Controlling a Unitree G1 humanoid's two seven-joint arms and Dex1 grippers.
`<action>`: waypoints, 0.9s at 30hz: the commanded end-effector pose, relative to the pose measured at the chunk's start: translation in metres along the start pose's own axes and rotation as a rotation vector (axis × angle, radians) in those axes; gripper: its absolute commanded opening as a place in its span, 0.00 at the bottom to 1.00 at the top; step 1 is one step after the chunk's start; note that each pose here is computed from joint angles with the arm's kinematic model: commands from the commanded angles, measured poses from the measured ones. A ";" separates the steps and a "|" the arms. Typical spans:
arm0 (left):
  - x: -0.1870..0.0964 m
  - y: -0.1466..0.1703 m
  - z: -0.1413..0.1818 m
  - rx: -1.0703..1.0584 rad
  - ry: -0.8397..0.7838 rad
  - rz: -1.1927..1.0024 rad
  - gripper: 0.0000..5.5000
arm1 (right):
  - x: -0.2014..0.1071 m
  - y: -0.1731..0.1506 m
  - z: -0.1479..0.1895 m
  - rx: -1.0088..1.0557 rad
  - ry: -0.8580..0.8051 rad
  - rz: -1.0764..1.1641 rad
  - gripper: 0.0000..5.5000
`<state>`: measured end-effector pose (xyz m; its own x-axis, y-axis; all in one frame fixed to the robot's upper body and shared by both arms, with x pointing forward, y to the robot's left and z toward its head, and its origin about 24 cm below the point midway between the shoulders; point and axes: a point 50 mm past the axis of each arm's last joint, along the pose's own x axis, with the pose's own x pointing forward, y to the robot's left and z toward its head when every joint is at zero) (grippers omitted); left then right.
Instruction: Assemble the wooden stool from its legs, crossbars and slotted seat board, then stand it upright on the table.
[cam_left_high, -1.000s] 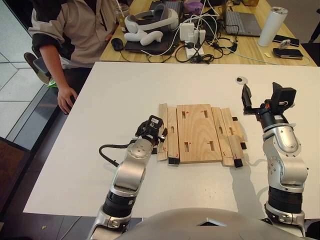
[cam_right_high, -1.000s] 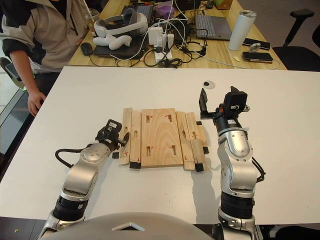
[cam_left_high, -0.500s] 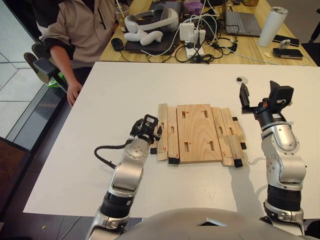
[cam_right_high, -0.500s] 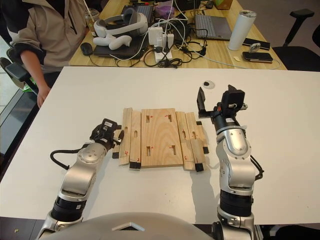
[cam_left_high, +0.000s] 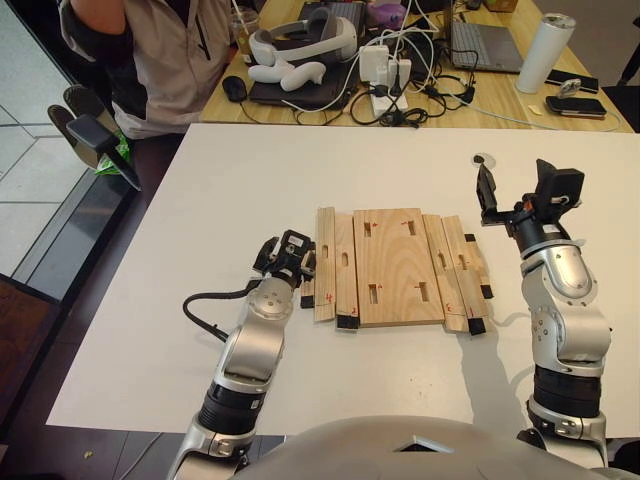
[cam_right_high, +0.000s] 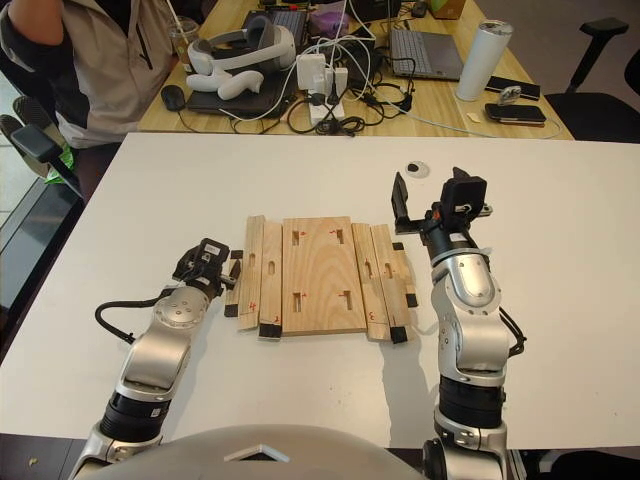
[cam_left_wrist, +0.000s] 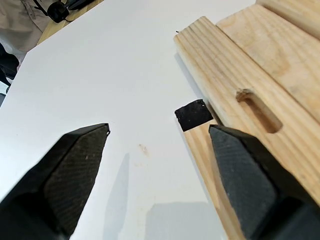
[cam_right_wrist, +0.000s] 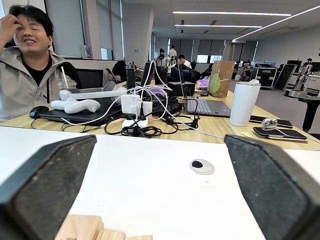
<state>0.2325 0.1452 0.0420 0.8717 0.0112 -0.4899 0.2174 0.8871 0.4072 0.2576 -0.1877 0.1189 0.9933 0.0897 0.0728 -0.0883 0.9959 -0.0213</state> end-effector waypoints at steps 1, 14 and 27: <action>0.000 -0.005 -0.004 0.006 0.014 -0.025 0.67 | 0.004 0.000 0.001 0.018 0.011 0.001 0.87; 0.005 -0.003 -0.007 0.017 0.033 -0.054 0.67 | 0.008 -0.001 -0.007 0.028 0.055 -0.002 0.87; -0.001 -0.014 0.011 -0.065 0.007 -0.156 0.67 | 0.006 -0.001 -0.009 0.032 0.056 -0.012 0.87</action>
<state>0.2327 0.1327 0.0411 0.8323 -0.0897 -0.5470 0.3020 0.9009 0.3116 0.2647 -0.1882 0.1097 0.9963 0.0848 0.0170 -0.0850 0.9963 0.0103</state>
